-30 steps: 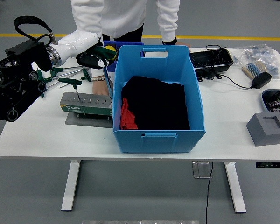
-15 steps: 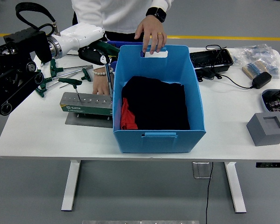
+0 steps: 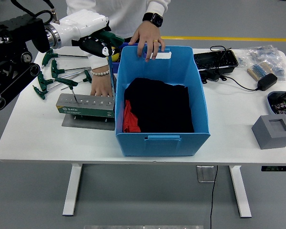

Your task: Lift tool from toolbox,place it in box,lift tool from toolbox,place it in box

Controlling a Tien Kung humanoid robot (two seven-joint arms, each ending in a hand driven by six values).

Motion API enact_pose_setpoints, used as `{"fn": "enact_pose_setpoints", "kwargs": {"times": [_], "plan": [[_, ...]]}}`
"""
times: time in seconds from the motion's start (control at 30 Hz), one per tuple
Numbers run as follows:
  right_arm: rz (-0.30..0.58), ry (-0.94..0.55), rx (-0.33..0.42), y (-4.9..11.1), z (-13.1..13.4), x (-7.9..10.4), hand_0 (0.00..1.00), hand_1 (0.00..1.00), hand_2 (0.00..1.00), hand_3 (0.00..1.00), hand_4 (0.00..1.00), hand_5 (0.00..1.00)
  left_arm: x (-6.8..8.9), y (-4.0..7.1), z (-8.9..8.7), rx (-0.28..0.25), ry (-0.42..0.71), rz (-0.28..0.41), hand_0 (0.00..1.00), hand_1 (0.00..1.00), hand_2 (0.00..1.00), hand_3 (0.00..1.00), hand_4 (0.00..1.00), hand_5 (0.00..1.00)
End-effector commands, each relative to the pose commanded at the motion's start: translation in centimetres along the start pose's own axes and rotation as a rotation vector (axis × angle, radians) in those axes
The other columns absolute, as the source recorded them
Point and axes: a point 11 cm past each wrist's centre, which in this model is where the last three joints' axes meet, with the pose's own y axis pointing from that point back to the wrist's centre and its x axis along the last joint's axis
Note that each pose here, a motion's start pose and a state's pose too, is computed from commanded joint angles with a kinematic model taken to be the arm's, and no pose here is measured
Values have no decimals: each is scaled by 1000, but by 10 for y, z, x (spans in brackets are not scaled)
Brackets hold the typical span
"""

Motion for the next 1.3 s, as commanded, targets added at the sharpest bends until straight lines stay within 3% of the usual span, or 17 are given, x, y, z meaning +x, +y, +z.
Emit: {"fn": "enact_pose_setpoints", "kwargs": {"times": [0.4, 0.6, 0.8, 0.93, 1.17, 1.3], "plan": [[2, 0, 6, 0, -3, 2, 652, 623, 698, 562, 768, 671, 48, -1, 29, -74, -10, 103, 48, 2, 2, 19, 670, 563], [4, -1, 13, 0, -6, 3, 651, 624, 698, 561, 768, 672, 51, -9, 59, -150, 5, 115, 48, 2, 2, 19, 669, 564], [5, -1, 20, 1, -10, 4, 651, 625, 697, 562, 769, 672, 24, -23, 90, -227, 40, 61, 48, 2, 2, 22, 667, 558], [5, 3, 25, 1, -14, 5, 651, 625, 697, 562, 769, 672, 3, -30, 100, -252, 69, 19, 48, 2, 2, 22, 667, 558], [7, 6, 33, 2, -19, 8, 651, 624, 697, 561, 769, 672, -24, -40, 98, -251, 84, -31, 56, 2, 3, 22, 659, 548], [8, 12, 36, 2, -22, 9, 651, 624, 697, 561, 769, 672, -43, -46, 87, -219, 112, -68, 56, 2, 3, 22, 659, 548]]}}
